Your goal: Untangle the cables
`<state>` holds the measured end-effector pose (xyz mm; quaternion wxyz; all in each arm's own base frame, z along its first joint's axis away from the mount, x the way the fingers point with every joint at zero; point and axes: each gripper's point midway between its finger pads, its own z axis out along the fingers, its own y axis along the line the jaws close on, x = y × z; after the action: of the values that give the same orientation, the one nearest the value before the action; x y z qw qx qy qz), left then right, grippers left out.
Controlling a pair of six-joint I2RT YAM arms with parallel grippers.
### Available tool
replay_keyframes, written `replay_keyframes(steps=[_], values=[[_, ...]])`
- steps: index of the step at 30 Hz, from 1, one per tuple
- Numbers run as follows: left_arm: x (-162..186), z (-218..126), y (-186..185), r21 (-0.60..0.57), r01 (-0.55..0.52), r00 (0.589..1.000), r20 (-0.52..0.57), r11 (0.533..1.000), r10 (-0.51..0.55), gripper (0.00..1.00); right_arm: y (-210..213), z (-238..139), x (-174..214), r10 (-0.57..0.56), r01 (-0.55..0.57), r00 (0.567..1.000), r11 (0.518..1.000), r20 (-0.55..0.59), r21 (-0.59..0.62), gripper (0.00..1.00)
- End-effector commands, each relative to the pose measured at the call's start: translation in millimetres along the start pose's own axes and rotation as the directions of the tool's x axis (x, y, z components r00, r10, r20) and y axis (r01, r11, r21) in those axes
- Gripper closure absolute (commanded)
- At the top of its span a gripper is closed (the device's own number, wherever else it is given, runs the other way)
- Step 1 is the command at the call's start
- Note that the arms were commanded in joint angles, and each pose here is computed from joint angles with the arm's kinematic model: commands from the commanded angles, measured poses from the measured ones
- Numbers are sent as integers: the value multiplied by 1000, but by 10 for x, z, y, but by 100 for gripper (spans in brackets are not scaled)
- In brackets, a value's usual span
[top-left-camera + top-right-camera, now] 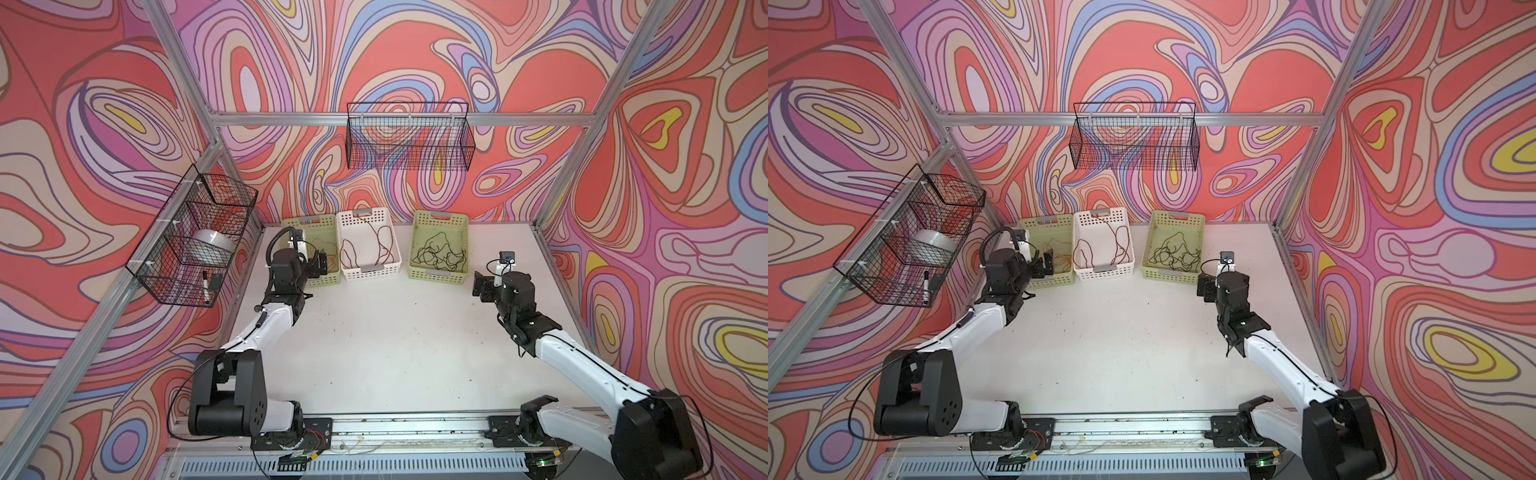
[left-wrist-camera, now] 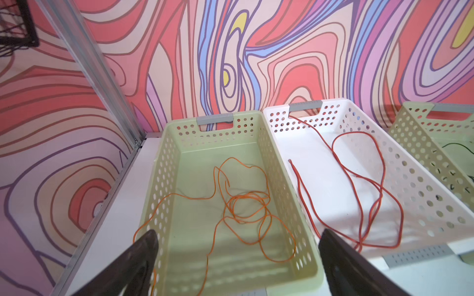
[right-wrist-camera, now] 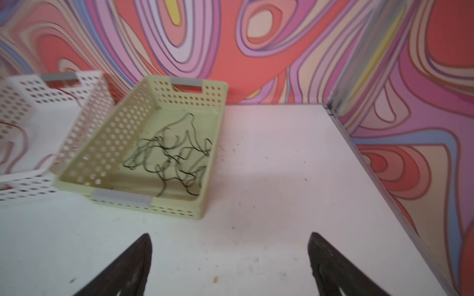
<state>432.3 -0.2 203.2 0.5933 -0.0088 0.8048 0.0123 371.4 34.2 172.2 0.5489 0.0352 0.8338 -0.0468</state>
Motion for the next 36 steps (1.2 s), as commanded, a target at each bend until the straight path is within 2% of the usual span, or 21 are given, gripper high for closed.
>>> replay_keyframes(steps=[1,3,5,6,10,12,15,17,20,23,27,36], values=[[377,-123,6,-15,4,999,-33,1000,-4,0,-265,118,247,2,-6,999,993,42,114,2],[574,-176,26,-40,-10,999,-51,999,8,0,-216,162,349,-28,22,996,997,87,74,2],[925,-230,47,-59,-32,994,-103,998,26,0,-180,220,400,-40,34,990,998,134,47,2],[1014,-237,34,-55,-32,994,-107,998,26,0,-159,259,418,-51,47,991,998,120,37,2],[996,-233,-111,3,-89,995,-33,996,90,0,-178,384,303,-26,28,979,1000,204,-9,2],[1060,-215,-52,-34,-72,997,3,997,72,0,-178,464,295,-11,22,977,999,213,-48,1],[1143,-222,-65,-27,-73,994,79,997,75,0,-177,563,429,6,16,969,996,246,-86,2],[1199,-238,-61,-25,-68,997,23,997,69,0,-166,512,458,1,28,958,995,287,-96,2],[1168,-179,-62,-28,-74,996,40,997,75,0,-137,555,468,-13,43,965,993,264,-107,1],[1217,-113,12,-70,-61,997,-44,996,58,0,-76,606,488,-27,60,971,989,237,-133,2],[1201,-86,32,-81,-57,998,-40,995,54,0,-121,704,500,-21,41,981,994,191,-103,2],[1195,-81,33,-79,-56,998,-35,995,53,0,-173,767,492,-5,18,986,997,168,-80,2]])
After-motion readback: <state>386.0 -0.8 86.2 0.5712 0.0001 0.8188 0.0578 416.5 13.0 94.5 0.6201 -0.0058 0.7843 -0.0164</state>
